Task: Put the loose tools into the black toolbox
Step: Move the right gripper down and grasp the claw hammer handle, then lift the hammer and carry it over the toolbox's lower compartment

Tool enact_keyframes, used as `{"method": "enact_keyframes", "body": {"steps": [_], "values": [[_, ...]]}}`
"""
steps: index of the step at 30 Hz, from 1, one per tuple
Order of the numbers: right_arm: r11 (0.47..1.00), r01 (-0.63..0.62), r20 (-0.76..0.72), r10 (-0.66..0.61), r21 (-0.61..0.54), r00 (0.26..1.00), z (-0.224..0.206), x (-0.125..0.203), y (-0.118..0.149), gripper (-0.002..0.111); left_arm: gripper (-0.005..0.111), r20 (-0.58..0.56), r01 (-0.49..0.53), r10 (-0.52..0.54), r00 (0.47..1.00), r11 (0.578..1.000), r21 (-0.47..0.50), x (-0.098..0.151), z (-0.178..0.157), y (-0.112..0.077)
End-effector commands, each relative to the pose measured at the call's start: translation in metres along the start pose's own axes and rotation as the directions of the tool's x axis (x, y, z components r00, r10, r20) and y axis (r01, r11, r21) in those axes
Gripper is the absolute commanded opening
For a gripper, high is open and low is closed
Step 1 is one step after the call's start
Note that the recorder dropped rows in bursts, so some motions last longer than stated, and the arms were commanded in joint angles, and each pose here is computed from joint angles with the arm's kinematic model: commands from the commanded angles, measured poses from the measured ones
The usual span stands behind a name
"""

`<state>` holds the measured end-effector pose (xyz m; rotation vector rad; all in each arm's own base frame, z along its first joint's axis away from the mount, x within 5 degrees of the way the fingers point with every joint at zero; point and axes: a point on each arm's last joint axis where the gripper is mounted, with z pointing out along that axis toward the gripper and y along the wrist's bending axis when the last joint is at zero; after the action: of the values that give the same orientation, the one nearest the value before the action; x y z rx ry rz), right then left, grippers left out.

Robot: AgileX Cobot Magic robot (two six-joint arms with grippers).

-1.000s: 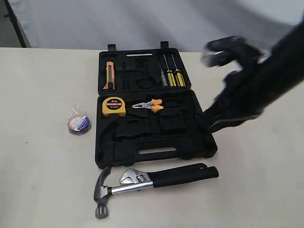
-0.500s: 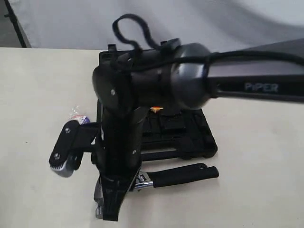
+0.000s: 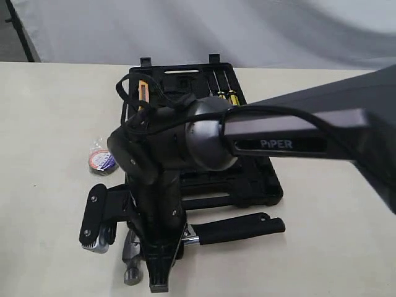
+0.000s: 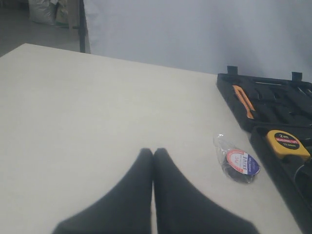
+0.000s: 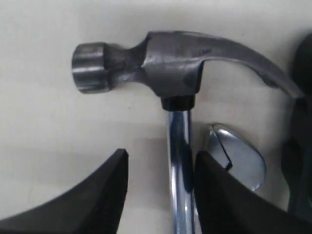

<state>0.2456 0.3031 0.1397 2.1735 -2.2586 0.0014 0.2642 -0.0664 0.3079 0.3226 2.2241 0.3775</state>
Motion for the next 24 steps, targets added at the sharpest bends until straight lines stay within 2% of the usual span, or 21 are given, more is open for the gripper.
{"method": "enact_keyframes", "body": {"steps": [1,3,6,10,13,15,16,17,18,20,24], "values": [[1.0,0.001,0.012,-0.001,0.009,1.0,0.012,-0.005,-0.003,0.042,0.001,0.007,0.022,-0.022,1.0,1.0,0.014,0.002,-0.001,0.0],[1.0,0.005,0.005,-0.005,0.01,1.0,0.014,-0.004,-0.004,0.035,0.001,0.007,0.022,-0.022,1.0,1.0,0.014,0.002,-0.001,0.0],[1.0,0.023,0.005,-0.023,0.014,1.0,0.01,-0.004,-0.004,0.0,0.001,0.007,0.022,-0.022,1.0,1.0,0.014,0.002,-0.001,0.0],[0.998,0.019,0.067,-0.023,0.062,0.997,-0.02,-0.005,-0.005,-0.001,0.001,0.007,0.022,-0.022,1.0,1.0,0.014,0.002,-0.001,0.0],[0.993,0.02,0.131,-0.035,0.114,0.991,-0.057,-0.005,-0.007,-0.001,0.001,0.007,0.022,-0.022,1.0,1.0,0.014,0.002,-0.001,0.0],[0.979,0.025,0.213,-0.068,0.2,0.975,-0.096,0.003,-0.019,-0.001,0.001,0.007,0.022,-0.022,1.0,1.0,0.014,0.002,-0.001,0.0],[0.971,0.005,0.238,-0.064,0.24,0.969,-0.111,0.015,-0.038,-0.001,0.001,0.007,0.022,-0.022,1.0,1.0,0.014,0.002,-0.001,0.0],[0.969,-0.013,0.249,-0.051,0.248,0.967,-0.115,0.021,-0.047,-0.001,0.001,0.007,0.022,-0.022,1.0,1.0,0.014,0.002,-0.001,0.0],[0.963,-0.034,0.243,-0.033,0.266,0.969,-0.116,0.037,-0.07,-0.001,0.001,0.007,0.022,-0.022,1.0,1.0,0.014,0.002,-0.001,0.0],[0.962,-0.011,0.226,-0.052,0.272,0.973,-0.104,0.057,-0.096,-0.001,0.001,0.007,0.022,-0.022,1.0,1.0,0.014,0.002,-0.001,0.0],[0.965,0.116,0.22,-0.169,0.235,0.961,-0.067,0.06,-0.114,-0.001,0.001,0.007,0.022,-0.022,1.0,1.0,0.014,0.002,-0.001,0.0]]}}
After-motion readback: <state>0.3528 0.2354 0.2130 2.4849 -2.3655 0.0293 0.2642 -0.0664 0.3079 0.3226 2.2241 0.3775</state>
